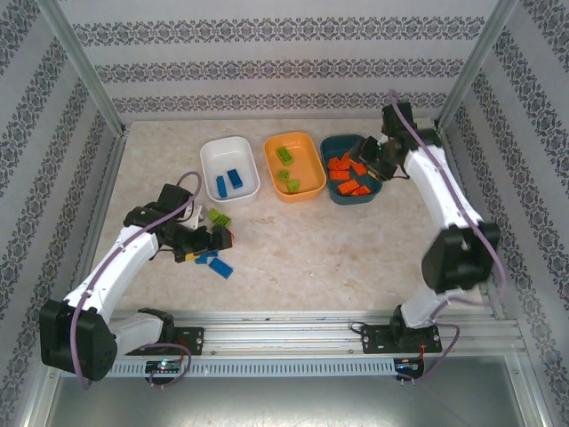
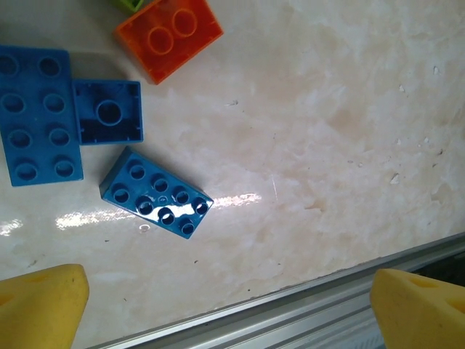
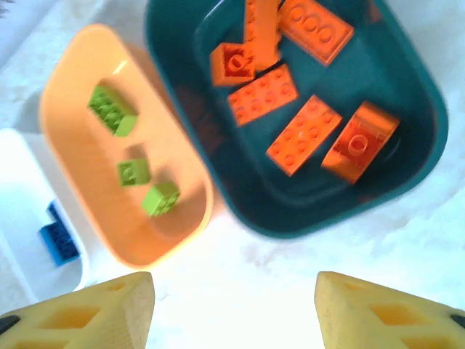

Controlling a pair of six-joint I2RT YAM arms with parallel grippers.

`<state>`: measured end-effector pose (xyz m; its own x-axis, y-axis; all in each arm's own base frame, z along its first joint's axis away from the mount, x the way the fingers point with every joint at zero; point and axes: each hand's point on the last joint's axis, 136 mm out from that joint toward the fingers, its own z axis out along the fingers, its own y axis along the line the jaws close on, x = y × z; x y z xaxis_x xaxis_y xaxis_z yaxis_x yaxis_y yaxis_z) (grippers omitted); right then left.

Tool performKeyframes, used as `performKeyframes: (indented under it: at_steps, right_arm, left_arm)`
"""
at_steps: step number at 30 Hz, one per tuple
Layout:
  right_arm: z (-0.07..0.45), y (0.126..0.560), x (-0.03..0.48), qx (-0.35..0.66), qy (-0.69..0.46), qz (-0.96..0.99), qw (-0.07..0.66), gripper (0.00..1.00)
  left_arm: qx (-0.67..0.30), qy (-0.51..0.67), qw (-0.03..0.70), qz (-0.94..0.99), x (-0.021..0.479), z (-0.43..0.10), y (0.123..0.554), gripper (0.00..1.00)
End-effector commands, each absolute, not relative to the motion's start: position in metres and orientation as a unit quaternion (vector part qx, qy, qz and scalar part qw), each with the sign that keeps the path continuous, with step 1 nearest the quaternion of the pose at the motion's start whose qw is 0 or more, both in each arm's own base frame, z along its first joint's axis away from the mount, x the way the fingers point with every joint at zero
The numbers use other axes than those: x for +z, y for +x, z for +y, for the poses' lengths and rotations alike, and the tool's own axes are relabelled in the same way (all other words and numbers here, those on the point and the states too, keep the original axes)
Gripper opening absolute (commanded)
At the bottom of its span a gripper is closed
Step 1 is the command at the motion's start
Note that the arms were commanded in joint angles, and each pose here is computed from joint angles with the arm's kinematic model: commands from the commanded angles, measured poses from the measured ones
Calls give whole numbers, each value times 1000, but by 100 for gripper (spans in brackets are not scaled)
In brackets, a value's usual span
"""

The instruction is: Sort the legos into containers by color

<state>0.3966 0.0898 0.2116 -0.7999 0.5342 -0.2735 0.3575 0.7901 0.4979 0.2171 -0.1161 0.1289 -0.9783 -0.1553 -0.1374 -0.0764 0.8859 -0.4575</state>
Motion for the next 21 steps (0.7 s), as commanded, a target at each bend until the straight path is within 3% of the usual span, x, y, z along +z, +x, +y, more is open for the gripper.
performKeyframes:
  at_steps: [1, 9, 21]
  right_arm:
    - [116, 361, 188, 258, 234, 918, 191, 61]
    - [149, 273, 133, 245, 212, 935, 141, 63]
    - [163, 259, 114, 245, 205, 940, 118, 63]
  left_arm:
    - [-187, -17, 95, 978, 136, -114, 219, 98]
    - [-130, 38, 68, 988, 117, -132, 236, 92]
    - [-74, 56, 31, 995, 88, -134, 257, 88]
